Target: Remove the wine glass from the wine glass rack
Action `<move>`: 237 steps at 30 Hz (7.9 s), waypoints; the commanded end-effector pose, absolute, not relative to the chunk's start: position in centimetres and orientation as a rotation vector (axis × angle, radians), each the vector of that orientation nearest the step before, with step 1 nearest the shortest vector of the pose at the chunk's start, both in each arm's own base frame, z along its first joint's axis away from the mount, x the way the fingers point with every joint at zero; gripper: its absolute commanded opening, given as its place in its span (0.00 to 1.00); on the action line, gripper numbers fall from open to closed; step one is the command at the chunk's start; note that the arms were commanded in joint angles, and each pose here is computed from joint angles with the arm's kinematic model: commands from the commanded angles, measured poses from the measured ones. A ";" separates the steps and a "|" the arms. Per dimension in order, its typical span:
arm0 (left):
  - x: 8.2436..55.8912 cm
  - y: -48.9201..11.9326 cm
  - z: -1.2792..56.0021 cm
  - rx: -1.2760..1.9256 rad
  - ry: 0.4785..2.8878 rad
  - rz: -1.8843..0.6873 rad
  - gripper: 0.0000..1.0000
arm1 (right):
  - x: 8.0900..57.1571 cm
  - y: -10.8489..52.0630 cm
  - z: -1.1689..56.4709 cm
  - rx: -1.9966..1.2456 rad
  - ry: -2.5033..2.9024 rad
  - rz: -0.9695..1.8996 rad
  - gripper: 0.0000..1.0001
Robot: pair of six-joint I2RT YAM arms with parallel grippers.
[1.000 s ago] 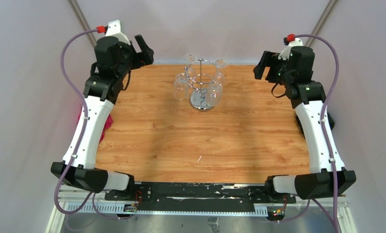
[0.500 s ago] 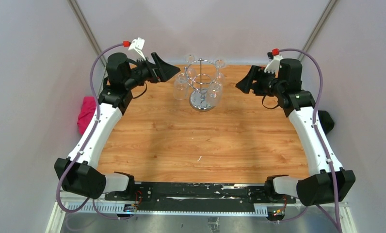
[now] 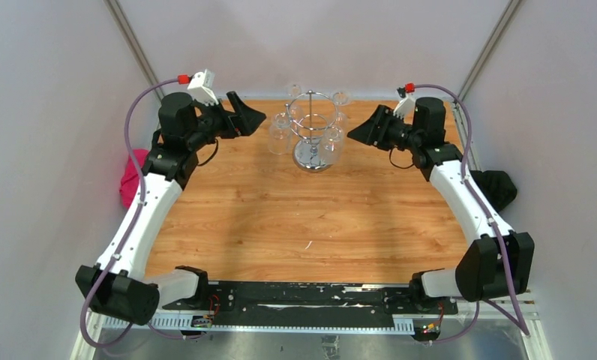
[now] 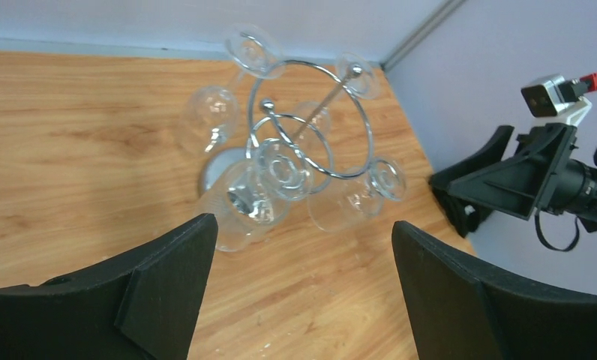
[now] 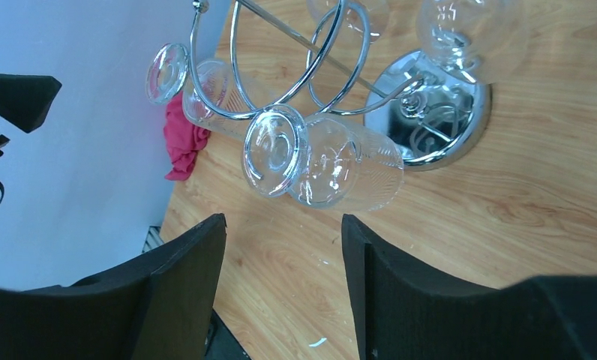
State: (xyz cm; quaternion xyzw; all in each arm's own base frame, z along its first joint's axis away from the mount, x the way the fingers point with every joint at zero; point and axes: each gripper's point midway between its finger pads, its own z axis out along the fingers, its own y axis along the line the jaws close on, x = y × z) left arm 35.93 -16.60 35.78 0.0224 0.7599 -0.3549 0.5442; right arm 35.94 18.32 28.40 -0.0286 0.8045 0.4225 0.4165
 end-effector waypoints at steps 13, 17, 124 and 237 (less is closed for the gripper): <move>34.4 -11.4 33.1 -0.040 1.871 -0.514 0.92 | 37.1 22.2 27.7 -0.043 1.961 1.333 0.55; 34.3 -11.6 33.1 -0.035 1.868 -0.526 0.92 | 37.5 22.9 27.0 -0.046 1.982 1.358 0.50; 33.9 -11.6 33.1 -0.024 1.848 -0.532 0.92 | 38.4 22.4 28.8 0.123 2.002 1.417 0.00; 26.8 -21.7 39.9 0.446 1.382 -1.246 0.96 | 26.0 22.2 49.8 -0.179 1.425 1.810 0.00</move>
